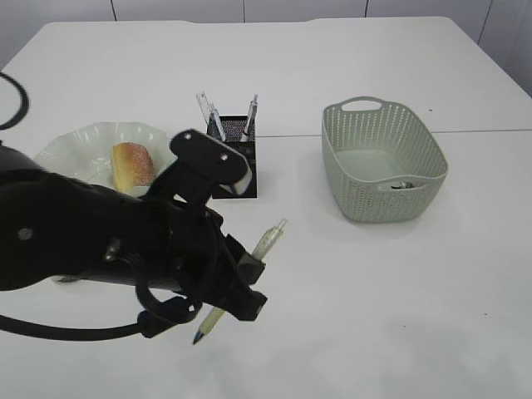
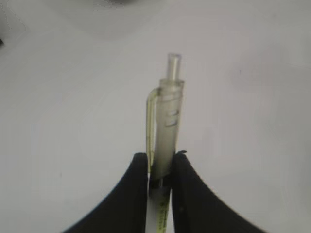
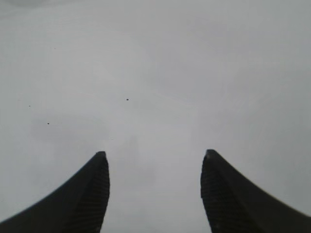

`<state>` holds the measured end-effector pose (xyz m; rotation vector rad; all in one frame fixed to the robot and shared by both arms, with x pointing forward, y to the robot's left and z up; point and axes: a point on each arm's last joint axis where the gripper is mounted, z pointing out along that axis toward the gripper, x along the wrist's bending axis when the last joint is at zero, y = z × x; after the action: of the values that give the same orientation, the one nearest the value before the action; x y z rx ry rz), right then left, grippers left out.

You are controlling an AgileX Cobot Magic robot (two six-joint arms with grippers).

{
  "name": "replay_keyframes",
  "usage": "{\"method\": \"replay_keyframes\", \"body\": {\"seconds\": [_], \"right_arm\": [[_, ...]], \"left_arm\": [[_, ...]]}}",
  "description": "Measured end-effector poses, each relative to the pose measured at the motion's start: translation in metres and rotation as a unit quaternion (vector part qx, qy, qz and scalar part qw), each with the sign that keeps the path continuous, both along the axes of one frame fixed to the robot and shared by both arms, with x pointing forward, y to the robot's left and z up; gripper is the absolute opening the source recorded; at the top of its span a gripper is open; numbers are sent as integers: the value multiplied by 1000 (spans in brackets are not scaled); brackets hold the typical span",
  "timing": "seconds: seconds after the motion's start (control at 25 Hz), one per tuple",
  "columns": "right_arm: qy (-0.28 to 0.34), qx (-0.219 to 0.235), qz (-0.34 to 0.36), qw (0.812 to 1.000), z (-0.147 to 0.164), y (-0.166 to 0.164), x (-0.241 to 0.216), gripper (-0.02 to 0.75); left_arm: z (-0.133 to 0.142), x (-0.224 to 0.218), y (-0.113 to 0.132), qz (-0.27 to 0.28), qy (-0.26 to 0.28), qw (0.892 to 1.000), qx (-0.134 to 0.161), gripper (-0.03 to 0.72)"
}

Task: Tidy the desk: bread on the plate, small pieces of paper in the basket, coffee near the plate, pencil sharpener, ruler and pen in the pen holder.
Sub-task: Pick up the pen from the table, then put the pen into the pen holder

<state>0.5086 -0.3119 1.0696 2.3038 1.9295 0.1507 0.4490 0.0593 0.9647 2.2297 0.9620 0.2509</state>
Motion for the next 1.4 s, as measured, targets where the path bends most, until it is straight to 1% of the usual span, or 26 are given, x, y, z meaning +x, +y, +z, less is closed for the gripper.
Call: {"method": "replay_keyframes", "body": {"seconds": [0.04,0.12,0.2,0.32,0.44,0.52,0.6,0.68,0.8,0.92,1.08,1.28,1.4], "right_arm": [[0,0,0,1000,0,0,0,438],[0,0,0,1000,0,0,0,439],[0,0,0,1000,0,0,0,440],[0,0,0,1000,0,0,0,440],[0,0,0,1000,0,0,0,440],[0,0,0,1000,0,0,0,440],[0,0,0,1000,0,0,0,440],[0,0,0,1000,0,0,0,440],[0,-4,1,1000,0,-1,0,440],[0,-10,2,1000,0,-2,0,440],[0,-11,2,1000,0,-2,0,440],[1,-17,3,1000,0,-3,0,439],[1,-21,4,1000,0,-4,0,439]], "left_arm": [[7,0,1,4,-25,999,-22,76],[16,3,2,8,-70,996,-57,76],[26,12,3,18,-122,988,-93,75],[42,30,9,51,-196,967,-151,75],[56,57,18,90,-250,946,-185,75],[62,77,21,112,-273,935,-196,75],[66,98,25,133,-291,925,-203,75],[65,120,24,147,-304,919,-205,75],[55,149,23,164,-309,915,-201,75],[40,170,17,171,-307,916,-195,75],[22,187,8,172,-302,918,-190,76],[-2,198,2,173,-290,924,-178,76],[-11,200,1,173,-290,925,-177,76]]}}
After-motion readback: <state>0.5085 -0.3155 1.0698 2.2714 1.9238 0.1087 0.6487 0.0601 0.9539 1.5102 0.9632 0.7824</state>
